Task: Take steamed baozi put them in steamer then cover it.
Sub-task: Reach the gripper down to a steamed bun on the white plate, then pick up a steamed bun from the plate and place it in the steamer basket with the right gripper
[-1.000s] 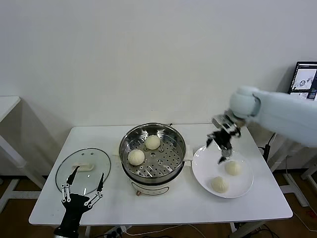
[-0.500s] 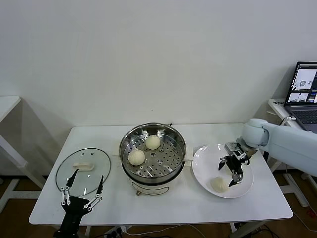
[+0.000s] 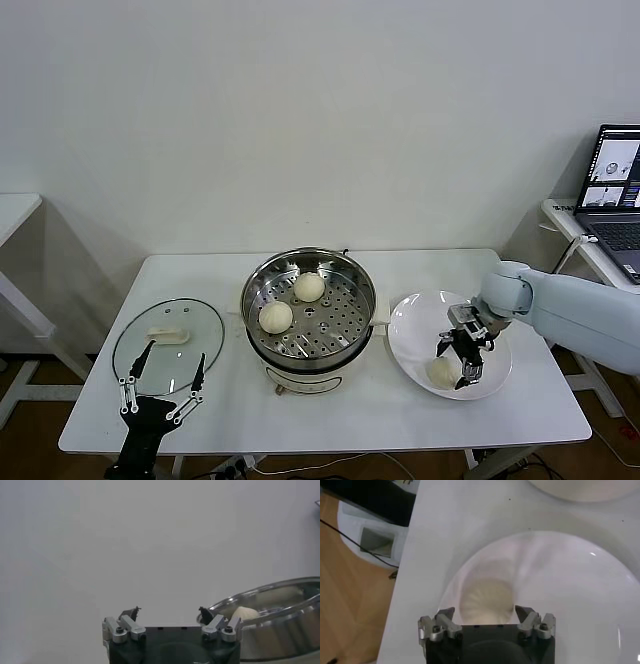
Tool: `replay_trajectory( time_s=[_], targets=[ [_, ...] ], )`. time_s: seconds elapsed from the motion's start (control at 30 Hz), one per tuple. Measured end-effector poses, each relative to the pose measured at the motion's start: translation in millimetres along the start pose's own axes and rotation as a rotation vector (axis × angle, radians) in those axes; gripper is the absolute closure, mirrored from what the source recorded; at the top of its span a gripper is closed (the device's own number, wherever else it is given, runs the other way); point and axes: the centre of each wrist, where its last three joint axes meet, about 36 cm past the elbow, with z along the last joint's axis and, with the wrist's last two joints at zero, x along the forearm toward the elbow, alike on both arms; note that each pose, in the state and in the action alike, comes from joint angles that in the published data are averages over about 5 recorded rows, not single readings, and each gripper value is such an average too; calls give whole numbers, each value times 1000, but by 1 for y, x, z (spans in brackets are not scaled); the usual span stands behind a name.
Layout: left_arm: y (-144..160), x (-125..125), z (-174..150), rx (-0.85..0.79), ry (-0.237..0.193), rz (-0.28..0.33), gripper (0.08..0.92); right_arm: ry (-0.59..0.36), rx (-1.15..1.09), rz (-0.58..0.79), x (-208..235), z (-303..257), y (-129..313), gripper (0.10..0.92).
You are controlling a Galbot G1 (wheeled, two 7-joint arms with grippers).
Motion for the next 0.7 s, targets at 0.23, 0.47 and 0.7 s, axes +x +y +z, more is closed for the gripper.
replay_trajectory(
  time_s=[0.23, 0.47, 0.7],
  targets=[
    [1, 0, 0, -2, -1, -2, 177, 0, 7, 1, 3, -2, 0, 385],
    [2, -1, -1, -4, -4, -4, 177, -1, 77, 35, 39, -18, -15, 394],
    [3, -3, -4, -7, -12, -4, 177, 3, 260, 127, 121, -65, -46, 390]
  ],
)
